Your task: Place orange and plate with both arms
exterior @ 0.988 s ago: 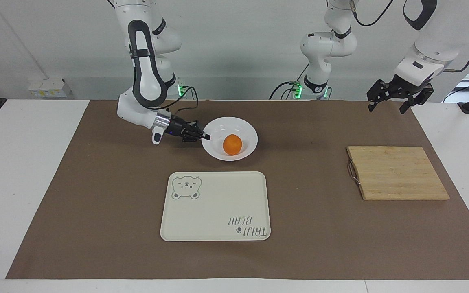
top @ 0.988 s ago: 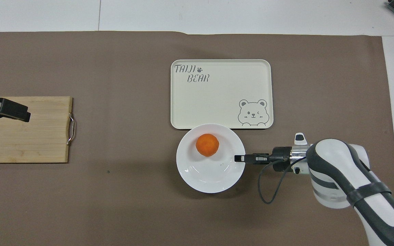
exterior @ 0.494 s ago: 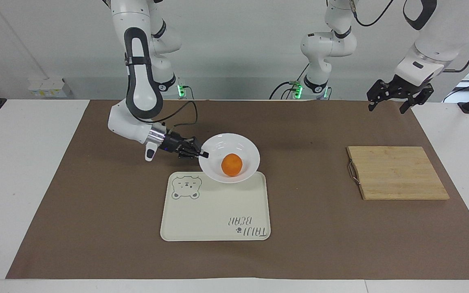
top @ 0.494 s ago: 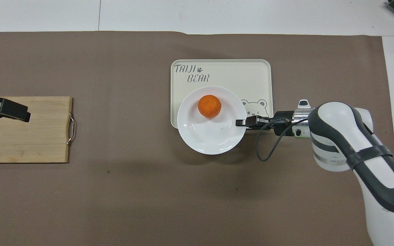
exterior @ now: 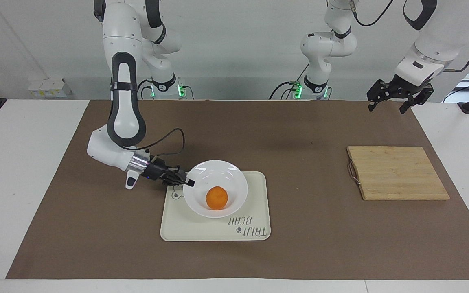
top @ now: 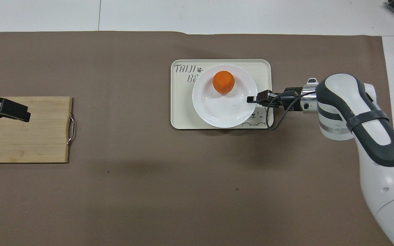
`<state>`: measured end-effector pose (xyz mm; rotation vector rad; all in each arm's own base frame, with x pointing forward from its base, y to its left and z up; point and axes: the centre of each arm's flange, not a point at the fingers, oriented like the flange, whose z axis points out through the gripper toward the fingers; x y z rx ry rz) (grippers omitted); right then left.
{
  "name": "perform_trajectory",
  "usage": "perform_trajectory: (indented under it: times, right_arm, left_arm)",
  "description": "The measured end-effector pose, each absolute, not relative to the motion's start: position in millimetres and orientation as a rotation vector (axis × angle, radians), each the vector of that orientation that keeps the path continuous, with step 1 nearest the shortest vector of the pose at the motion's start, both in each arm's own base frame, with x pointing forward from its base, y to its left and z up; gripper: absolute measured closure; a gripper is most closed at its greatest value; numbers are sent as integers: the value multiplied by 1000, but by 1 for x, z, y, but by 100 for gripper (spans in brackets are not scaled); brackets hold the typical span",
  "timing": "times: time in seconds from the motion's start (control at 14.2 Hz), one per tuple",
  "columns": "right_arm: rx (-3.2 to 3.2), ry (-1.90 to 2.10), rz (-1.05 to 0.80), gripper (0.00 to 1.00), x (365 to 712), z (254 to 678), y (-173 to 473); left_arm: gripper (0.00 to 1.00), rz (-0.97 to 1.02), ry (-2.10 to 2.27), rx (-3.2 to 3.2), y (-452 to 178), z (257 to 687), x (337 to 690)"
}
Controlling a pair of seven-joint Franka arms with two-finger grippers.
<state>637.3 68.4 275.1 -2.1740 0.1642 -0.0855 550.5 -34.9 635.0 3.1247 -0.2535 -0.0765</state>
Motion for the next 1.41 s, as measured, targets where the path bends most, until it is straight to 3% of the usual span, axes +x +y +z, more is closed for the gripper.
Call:
perform_trajectory:
  times: [0.78, 0.92, 1.41]
  right_arm:
    - [-2238, 129, -68, 96, 636, 260, 78]
    - [-2267, 102, -71, 92, 637, 261, 78]
    - [-2383, 36, -148, 15, 649, 277, 62]
  left_arm:
    - [0, -76, -254, 3125, -35, 635, 551]
    - [0, -76, -254, 3125, -35, 635, 551]
    - [0, -76, -254, 3125, -35, 635, 551]
